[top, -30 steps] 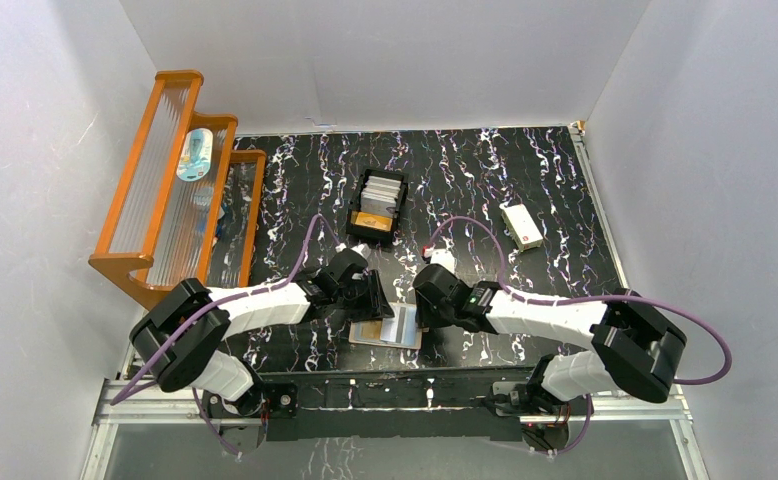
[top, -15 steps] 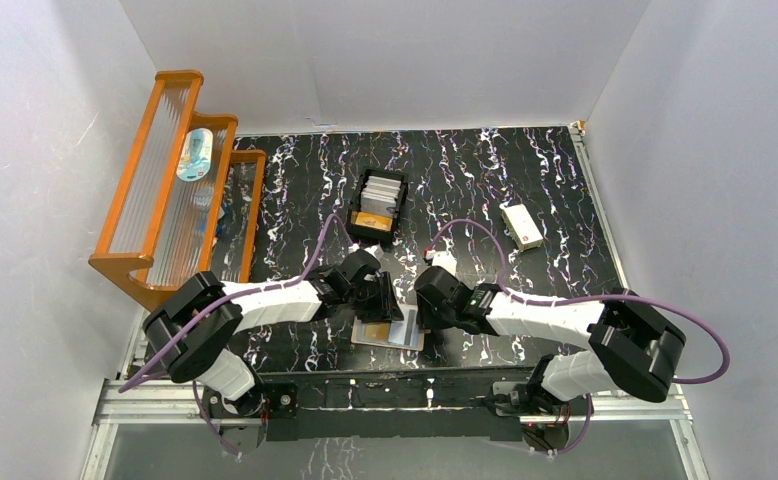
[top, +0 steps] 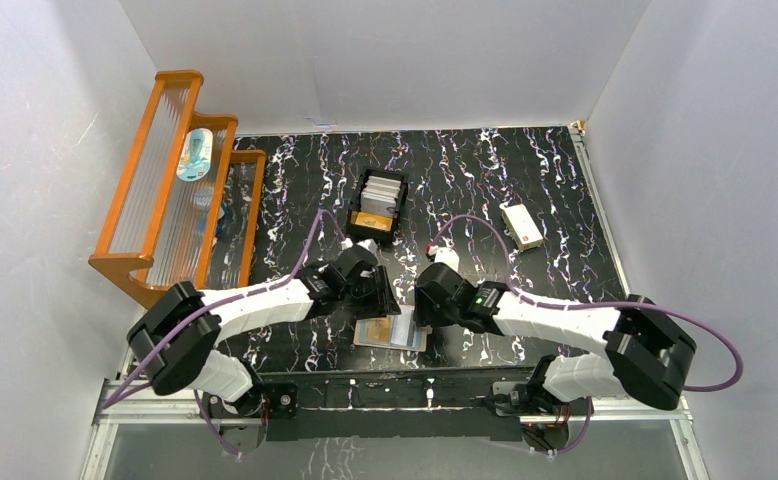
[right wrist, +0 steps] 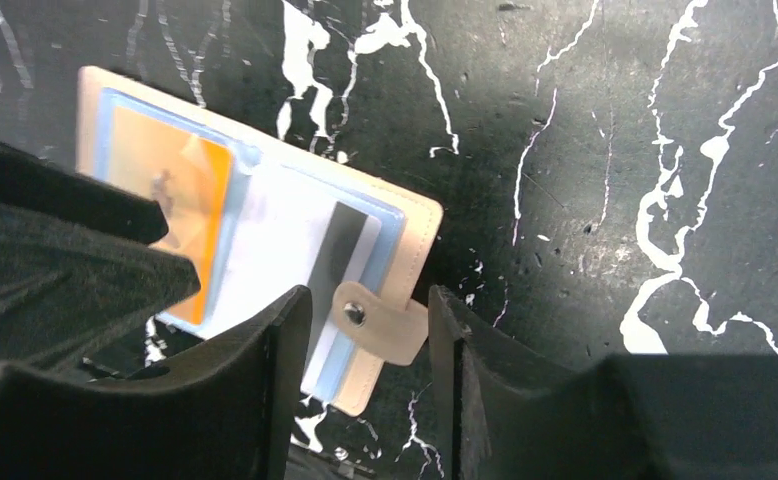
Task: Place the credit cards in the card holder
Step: Insert the credit card into the card holder, then turn over the card slot in the card holder.
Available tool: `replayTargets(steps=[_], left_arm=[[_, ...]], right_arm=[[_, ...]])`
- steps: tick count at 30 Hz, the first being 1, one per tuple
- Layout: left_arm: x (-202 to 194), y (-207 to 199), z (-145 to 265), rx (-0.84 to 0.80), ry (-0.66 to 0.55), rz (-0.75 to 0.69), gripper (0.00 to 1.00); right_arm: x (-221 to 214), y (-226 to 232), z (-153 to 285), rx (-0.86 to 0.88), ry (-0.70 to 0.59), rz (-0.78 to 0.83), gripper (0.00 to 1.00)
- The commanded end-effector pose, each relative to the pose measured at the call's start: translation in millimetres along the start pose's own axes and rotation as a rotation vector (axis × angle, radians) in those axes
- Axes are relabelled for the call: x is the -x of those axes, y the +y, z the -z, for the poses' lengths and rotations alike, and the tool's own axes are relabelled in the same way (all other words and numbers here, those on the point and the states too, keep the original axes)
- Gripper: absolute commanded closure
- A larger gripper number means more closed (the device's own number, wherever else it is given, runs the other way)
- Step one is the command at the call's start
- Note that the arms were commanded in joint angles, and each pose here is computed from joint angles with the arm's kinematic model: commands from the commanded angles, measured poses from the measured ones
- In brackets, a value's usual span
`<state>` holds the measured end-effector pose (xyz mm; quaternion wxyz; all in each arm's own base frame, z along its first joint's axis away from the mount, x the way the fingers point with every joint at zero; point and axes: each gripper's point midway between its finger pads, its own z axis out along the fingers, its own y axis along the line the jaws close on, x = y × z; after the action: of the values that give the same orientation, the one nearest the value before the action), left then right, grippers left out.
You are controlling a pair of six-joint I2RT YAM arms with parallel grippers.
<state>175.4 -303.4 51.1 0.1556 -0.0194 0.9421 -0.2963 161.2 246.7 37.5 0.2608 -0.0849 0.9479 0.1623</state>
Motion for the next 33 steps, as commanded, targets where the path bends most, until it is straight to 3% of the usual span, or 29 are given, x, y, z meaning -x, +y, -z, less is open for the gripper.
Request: replayTargets(steps=[1, 10, 21, 33], left_arm=[[18.1, 10.9, 23.1, 0.055, -0.068, 0.002, 0.59], [17.9, 64.8, 35.9, 0.17, -0.059, 0.044, 0.64], [-7.1, 82.0, 24.8, 0.179, 0.028, 0.064, 0.63], [-14.9, 81.1, 22.6, 0.147, 0.043, 0.102, 0.73]], right_arm=[[27.3, 26.2, 26.2, 0.094, -0.067, -0.056, 0.44], [23.9, 51.3, 35.0, 0.24, -0.047, -0.199, 0.41], [3.7, 43.3, 18.4, 0.204, 0.012, -0.271, 0.32], [-6.7, 39.1, 3.8, 0.167, 0.046, -0.277, 0.28]])
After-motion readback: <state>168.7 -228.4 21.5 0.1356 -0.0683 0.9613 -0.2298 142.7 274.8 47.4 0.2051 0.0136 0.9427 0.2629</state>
